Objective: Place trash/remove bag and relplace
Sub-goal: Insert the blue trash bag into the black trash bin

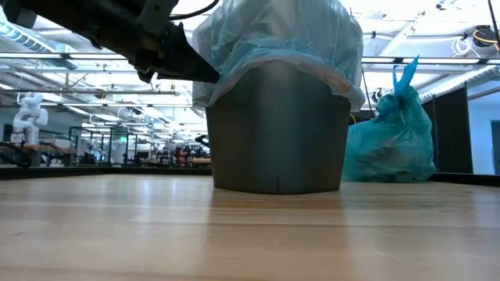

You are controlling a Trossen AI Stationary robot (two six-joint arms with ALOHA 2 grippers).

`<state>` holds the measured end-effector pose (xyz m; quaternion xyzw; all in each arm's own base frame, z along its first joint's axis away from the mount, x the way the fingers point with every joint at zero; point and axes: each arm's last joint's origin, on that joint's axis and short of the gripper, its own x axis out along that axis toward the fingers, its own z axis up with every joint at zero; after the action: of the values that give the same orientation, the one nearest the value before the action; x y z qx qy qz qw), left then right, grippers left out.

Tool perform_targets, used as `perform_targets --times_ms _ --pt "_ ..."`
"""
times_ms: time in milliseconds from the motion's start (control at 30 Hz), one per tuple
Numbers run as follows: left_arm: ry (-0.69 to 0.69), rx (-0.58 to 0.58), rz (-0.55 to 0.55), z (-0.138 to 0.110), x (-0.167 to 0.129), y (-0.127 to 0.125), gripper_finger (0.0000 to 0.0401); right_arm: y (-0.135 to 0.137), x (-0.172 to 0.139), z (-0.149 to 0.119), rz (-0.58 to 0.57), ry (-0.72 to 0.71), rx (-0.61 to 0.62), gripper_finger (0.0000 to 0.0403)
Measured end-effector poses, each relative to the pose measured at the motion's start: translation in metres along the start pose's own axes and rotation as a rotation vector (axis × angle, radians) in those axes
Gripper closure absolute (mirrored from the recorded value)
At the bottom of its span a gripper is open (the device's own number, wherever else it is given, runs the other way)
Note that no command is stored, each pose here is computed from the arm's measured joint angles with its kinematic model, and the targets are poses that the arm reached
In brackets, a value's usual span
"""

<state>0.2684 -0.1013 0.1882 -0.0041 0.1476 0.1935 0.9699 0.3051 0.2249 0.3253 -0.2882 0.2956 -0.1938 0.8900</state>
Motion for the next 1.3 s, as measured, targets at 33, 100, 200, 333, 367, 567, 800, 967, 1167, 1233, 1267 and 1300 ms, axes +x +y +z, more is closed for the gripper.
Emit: perform_targets --times_ms 33,100,200,333,367,567,800,967,1167,1233,1267,1300 --pt "-0.001 -0.001 0.000 0.000 0.000 0.000 0.0401 0.010 0.001 -0.006 -0.014 -0.015 -0.004 0.0403" --pt "-0.001 -0.001 0.000 0.000 0.000 0.000 0.0401 0.026 0.006 -0.018 -0.032 -0.039 -0.008 0.0403" --pt "-0.001 -0.001 -0.001 0.000 0.000 0.000 0.0401 0.041 0.015 -0.032 -0.076 -0.064 0.004 0.0403" --pt "-0.001 -0.001 -0.001 0.000 0.000 0.000 0.0401 0.048 0.035 -0.050 -0.111 -0.042 0.027 0.0403" --pt "-0.001 -0.001 -0.001 0.000 0.000 0.000 0.0401 0.048 0.040 -0.054 -0.118 -0.035 0.036 0.0403" --pt "0.001 0.001 -0.002 0.000 0.000 0.000 0.0401 0.049 0.063 -0.070 -0.120 -0.005 0.075 0.0403" --pt "0.007 0.007 -0.001 -0.001 0.000 0.000 0.0401 0.054 0.071 -0.084 -0.093 0.013 0.128 0.0403" --pt "-0.023 -0.004 -0.039 0.008 -0.012 -0.003 0.0401 0.056 0.075 -0.093 -0.066 0.036 0.172 0.0403" --pt "-0.073 -0.024 -0.122 0.020 -0.036 -0.010 0.0401 0.053 0.083 -0.097 -0.044 0.065 0.183 0.0403" --pt "-0.110 -0.041 -0.164 0.025 -0.041 -0.014 0.0401 0.053 0.085 -0.098 -0.040 0.069 0.185 0.0403" --pt "-0.129 -0.046 -0.205 0.027 -0.042 -0.017 0.0401 0.053 0.085 -0.098 -0.041 0.068 0.185 0.0403" --pt "-0.150 -0.051 -0.254 0.029 -0.042 -0.019 0.0401 0.053 0.085 -0.098 -0.046 0.066 0.184 0.0403"
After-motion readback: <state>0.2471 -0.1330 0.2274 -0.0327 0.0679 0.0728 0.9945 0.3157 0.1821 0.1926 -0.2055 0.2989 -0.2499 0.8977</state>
